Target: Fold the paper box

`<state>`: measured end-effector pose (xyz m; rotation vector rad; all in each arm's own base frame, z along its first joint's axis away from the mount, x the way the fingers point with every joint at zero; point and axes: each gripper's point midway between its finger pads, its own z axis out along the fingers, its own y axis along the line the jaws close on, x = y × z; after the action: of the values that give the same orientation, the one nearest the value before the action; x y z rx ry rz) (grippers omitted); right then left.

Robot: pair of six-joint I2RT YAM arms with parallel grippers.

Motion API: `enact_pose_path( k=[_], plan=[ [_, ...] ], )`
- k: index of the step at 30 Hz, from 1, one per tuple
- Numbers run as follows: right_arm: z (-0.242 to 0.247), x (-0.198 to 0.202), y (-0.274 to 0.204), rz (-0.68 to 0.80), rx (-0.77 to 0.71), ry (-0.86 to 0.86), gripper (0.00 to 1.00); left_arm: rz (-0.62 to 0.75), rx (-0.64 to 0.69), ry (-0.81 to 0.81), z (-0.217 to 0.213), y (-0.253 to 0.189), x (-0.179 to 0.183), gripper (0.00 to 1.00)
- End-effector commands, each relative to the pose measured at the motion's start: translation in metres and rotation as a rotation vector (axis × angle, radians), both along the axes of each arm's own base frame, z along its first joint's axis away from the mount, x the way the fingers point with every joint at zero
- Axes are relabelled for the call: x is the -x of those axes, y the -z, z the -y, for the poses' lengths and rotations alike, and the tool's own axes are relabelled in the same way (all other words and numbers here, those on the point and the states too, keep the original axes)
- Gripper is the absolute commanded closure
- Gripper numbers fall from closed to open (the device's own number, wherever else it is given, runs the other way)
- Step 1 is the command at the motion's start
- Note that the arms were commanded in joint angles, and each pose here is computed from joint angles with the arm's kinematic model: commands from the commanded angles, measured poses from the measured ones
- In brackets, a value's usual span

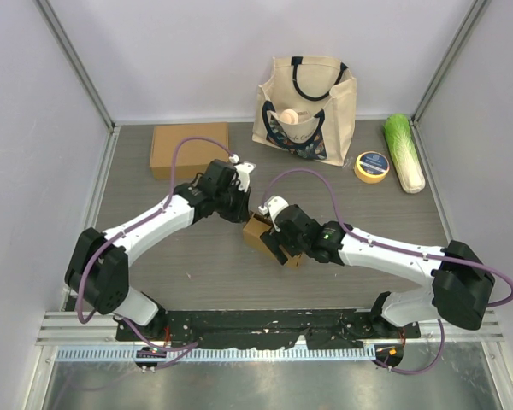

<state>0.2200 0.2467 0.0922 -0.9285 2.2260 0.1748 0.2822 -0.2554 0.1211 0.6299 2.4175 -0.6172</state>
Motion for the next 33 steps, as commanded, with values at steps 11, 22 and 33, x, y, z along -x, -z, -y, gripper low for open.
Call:
enact_pose_path(
  k=[11,22,33],
  plan=[
    [-0.006,-0.029,-0.009,0.079,0.082,0.037,0.13,-0.019,0.010,0.054,0.003,-0.049,0.012,1.00],
    [-0.020,-0.029,-0.018,0.072,0.028,-0.006,0.11,-0.114,-0.037,0.082,-0.001,-0.034,0.024,1.00],
    [-0.029,-0.021,-0.058,0.070,-0.191,0.071,0.09,-0.135,0.035,0.008,0.002,-0.035,0.026,1.00]
  ],
)
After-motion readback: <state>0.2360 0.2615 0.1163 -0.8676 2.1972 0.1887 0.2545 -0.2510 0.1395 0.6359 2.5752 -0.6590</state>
